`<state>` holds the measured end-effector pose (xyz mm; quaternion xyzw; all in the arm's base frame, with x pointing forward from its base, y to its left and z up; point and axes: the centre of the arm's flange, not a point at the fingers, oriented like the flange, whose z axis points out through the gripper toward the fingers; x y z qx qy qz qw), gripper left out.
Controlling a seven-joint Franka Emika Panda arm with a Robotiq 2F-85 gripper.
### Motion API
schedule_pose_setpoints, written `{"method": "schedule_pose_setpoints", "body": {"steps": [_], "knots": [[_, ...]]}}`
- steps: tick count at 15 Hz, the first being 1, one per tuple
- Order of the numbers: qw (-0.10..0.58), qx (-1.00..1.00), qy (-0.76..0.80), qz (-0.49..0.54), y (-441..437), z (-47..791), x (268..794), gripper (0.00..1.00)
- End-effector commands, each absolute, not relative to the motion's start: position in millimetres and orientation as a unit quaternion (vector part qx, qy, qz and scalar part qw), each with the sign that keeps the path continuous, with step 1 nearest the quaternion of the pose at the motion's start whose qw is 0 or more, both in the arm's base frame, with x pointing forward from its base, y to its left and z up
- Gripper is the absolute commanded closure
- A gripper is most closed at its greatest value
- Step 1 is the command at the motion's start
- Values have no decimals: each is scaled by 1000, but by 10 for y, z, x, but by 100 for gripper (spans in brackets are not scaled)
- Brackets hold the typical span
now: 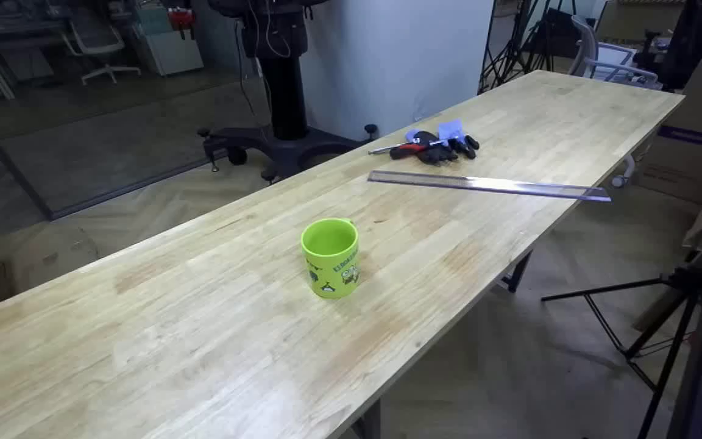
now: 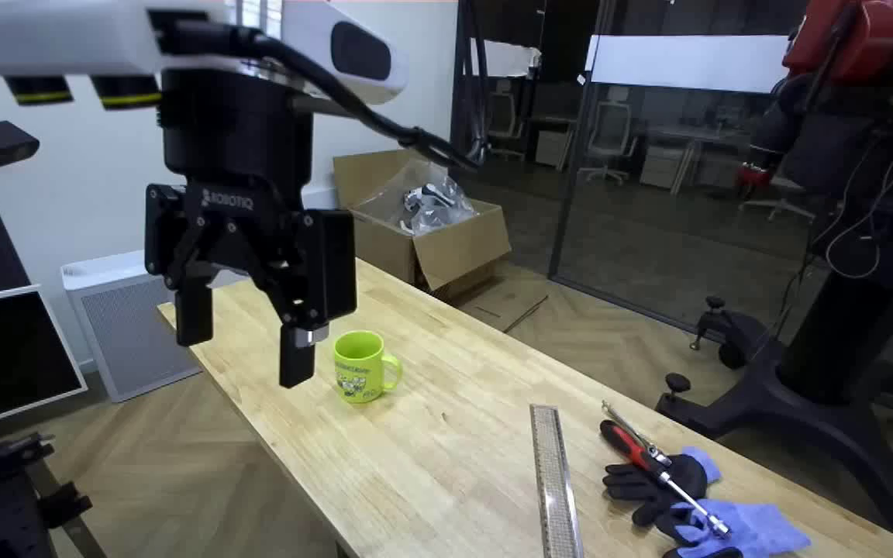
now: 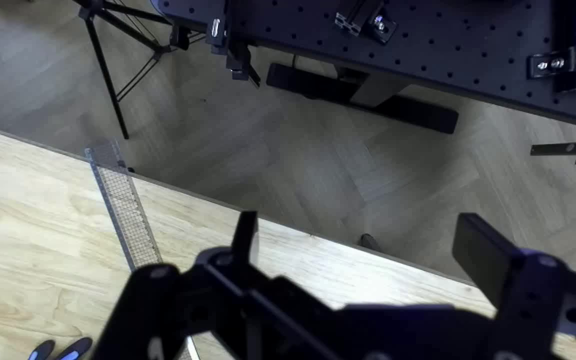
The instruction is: Move the mug slightly to the right
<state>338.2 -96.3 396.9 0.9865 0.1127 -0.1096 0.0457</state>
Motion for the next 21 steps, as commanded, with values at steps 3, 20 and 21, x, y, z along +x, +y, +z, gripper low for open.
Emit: {"method": "schedule_pose_setpoints", "body": {"steps": [3, 20, 21], "knots": [[46, 986, 113, -110, -963, 3969, 3382, 0], [24, 998, 20, 57, -1363, 3847, 4534, 0], [16, 999, 17, 47, -1386, 3763, 4663, 0]]}}
